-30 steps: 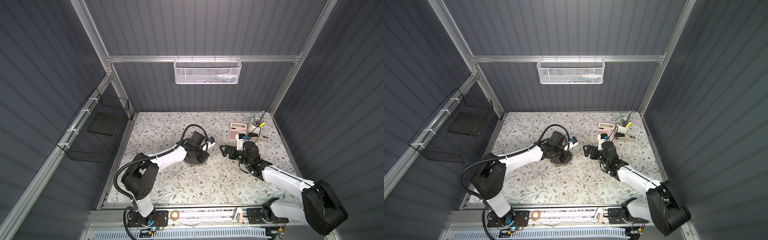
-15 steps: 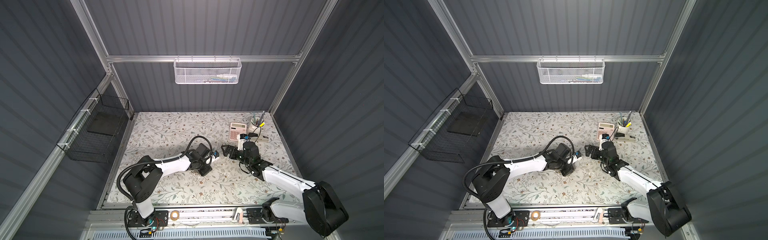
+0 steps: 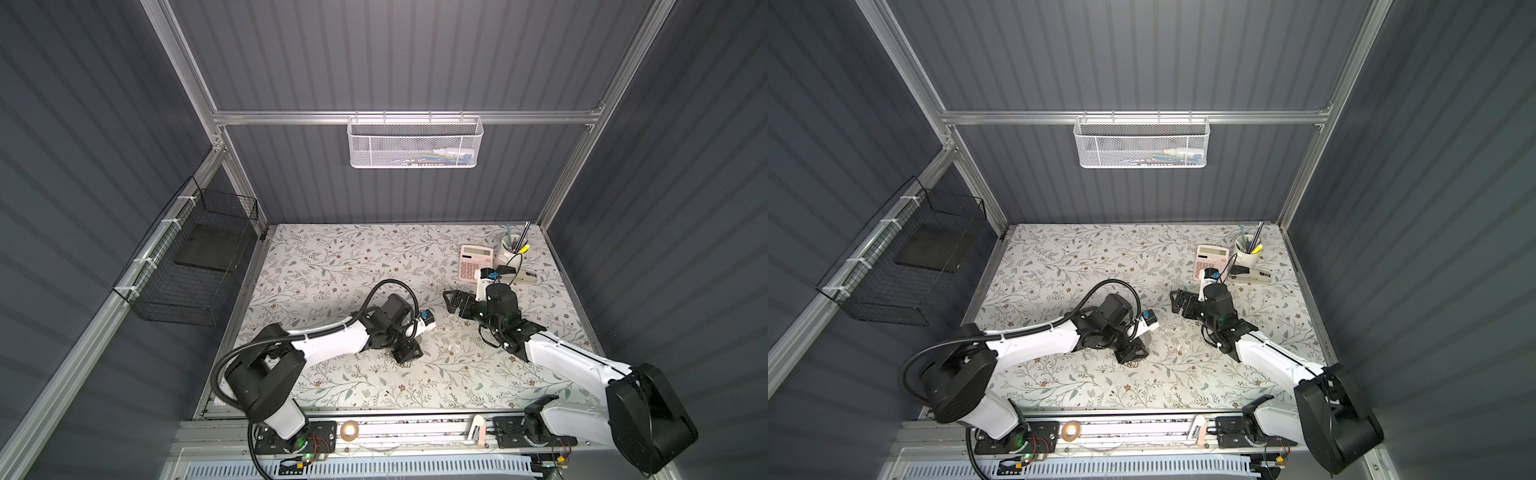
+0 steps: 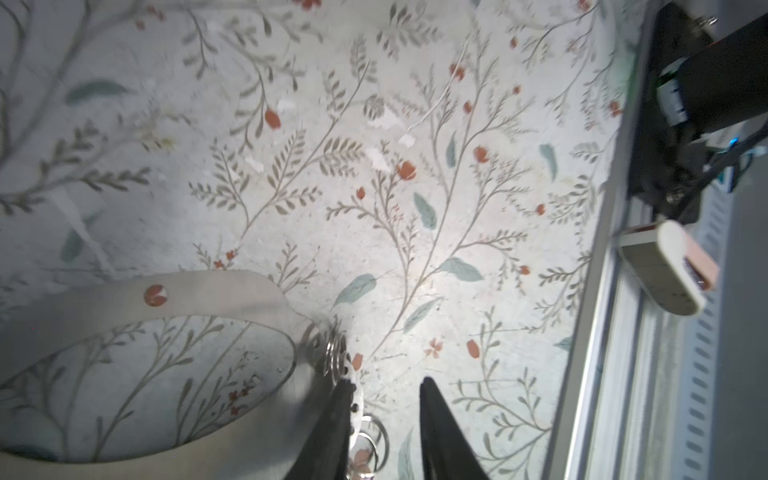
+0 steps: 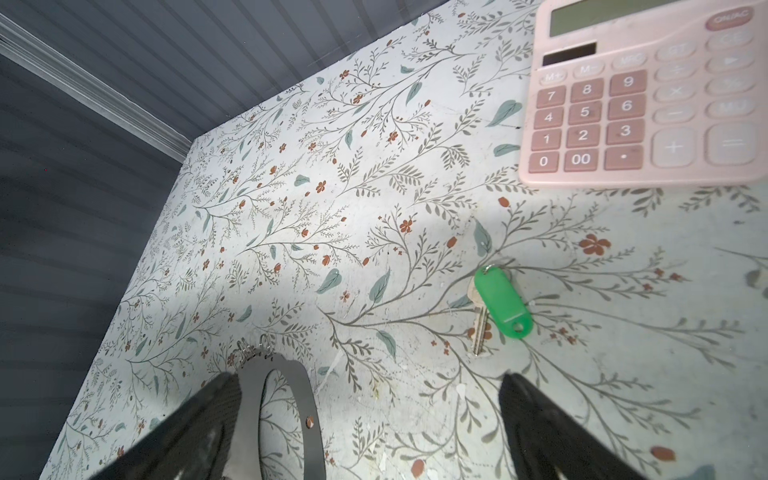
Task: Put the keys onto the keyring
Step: 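Lift the ring plate with the left gripper and tilt it upright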
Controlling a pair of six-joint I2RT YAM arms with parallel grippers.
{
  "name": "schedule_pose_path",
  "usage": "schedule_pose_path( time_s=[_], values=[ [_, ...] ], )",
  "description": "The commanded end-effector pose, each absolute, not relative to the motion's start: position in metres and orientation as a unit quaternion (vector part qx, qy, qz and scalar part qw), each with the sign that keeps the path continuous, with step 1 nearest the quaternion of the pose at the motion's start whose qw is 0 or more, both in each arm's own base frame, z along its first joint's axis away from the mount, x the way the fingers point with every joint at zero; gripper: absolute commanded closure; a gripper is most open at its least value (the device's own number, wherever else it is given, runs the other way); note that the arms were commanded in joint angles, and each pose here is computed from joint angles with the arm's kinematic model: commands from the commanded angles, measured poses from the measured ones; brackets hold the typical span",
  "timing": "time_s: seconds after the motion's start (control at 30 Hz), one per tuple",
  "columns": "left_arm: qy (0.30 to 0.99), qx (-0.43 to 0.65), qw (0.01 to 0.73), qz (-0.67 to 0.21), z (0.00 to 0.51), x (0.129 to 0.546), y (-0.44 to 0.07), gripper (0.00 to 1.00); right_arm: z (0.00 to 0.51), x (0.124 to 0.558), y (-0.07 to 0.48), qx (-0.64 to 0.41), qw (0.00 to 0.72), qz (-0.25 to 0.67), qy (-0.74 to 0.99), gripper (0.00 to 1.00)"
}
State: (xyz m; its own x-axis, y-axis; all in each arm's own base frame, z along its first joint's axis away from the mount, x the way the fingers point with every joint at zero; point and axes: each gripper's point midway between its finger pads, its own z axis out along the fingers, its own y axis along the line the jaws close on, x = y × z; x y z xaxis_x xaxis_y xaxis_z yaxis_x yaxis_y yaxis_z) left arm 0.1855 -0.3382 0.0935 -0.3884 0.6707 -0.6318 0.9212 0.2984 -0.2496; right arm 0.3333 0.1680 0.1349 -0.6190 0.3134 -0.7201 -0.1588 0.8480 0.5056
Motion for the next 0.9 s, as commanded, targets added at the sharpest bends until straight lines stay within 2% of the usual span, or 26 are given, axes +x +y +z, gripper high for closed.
schedule_pose_path(
  time_s=[0.0,0.07,0.13,0.33,0.43,0.63,0.87],
  values=[
    [0.746,0.513,0.269,-0.329,0.133,0.188,-0.347,0.59,0.137,0.332,0.166,0.049,0.437,0.27,0.857,0.01],
    [0.752,0.503,0.297,-0.306,0.139,0.2,-0.343,0.55,0.138,0.331,0.166,0.05,0.437,0.272,0.856,0.01],
    [0.77,0.497,0.313,-0.249,0.134,0.219,-0.335,0.56,0.139,0.331,0.166,0.05,0.438,0.272,0.856,0.01],
    [0.781,0.569,0.193,-0.174,0.092,0.216,-0.325,0.59,0.141,0.33,0.165,0.05,0.441,0.272,0.854,0.01],
    [0.774,0.59,0.179,-0.143,0.081,0.223,-0.321,0.6,0.143,0.329,0.166,0.048,0.442,0.274,0.853,0.01],
    [0.76,0.625,0.135,-0.12,0.064,0.224,-0.319,0.61,0.146,0.328,0.164,0.047,0.446,0.274,0.851,0.01],
    [0.75,0.64,0.093,-0.143,0.053,0.213,-0.324,0.61,0.15,0.327,0.163,0.047,0.449,0.274,0.849,0.01]
  ],
)
